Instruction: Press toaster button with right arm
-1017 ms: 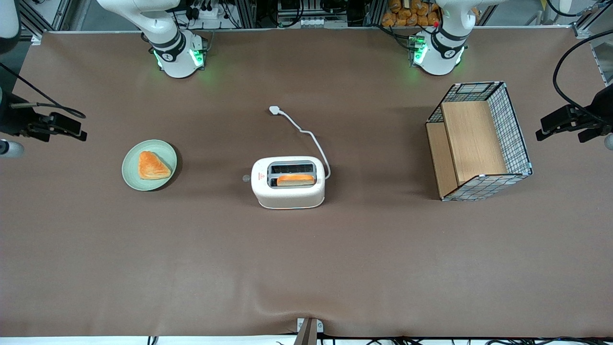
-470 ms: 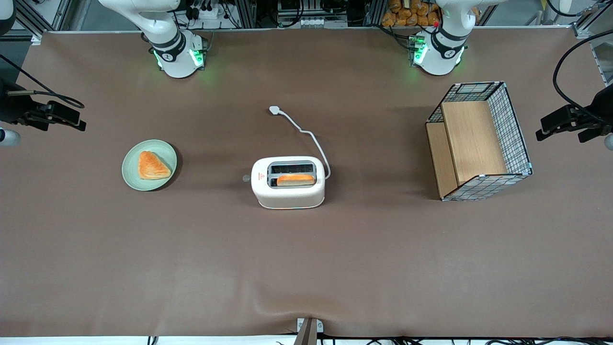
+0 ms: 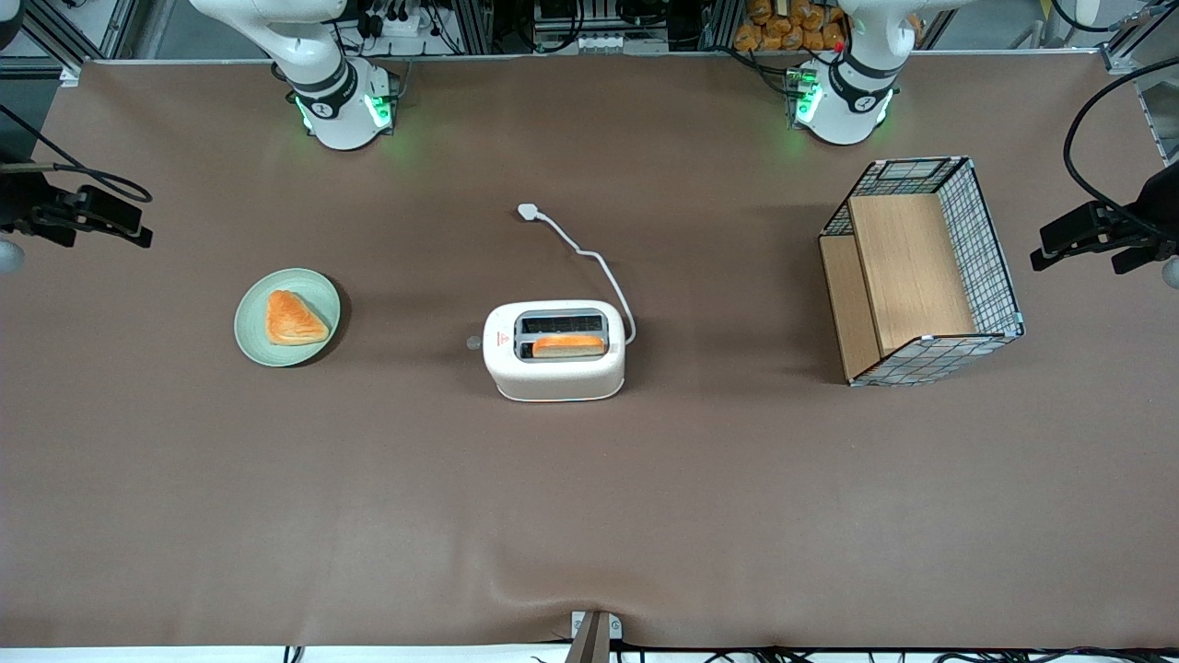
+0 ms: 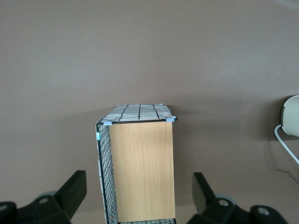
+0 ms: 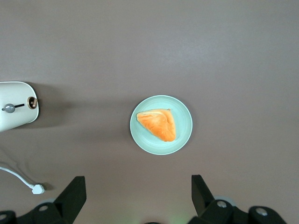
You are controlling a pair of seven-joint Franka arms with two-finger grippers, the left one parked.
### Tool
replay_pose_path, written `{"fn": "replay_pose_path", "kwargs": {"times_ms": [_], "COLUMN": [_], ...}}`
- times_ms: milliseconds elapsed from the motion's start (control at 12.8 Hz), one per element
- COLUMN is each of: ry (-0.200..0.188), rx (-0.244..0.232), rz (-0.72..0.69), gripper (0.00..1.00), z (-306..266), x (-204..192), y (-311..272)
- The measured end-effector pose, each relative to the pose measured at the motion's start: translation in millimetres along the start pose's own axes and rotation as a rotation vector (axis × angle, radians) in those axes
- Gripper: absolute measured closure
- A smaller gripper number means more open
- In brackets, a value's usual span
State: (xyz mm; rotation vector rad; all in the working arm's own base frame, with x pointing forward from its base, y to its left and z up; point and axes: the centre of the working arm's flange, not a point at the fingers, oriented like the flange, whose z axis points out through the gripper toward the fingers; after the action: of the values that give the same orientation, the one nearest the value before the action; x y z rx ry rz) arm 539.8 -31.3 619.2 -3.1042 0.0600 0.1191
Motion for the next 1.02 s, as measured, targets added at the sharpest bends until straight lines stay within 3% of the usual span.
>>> {"fn": "replay_pose_path", "kwargs": {"times_ms": [1017], "ry": [0.038], "rx": [-0.009], "rz": [0.109], "gripper": [0.0], "z": [-17], "x": [-1], "y": [8]}}
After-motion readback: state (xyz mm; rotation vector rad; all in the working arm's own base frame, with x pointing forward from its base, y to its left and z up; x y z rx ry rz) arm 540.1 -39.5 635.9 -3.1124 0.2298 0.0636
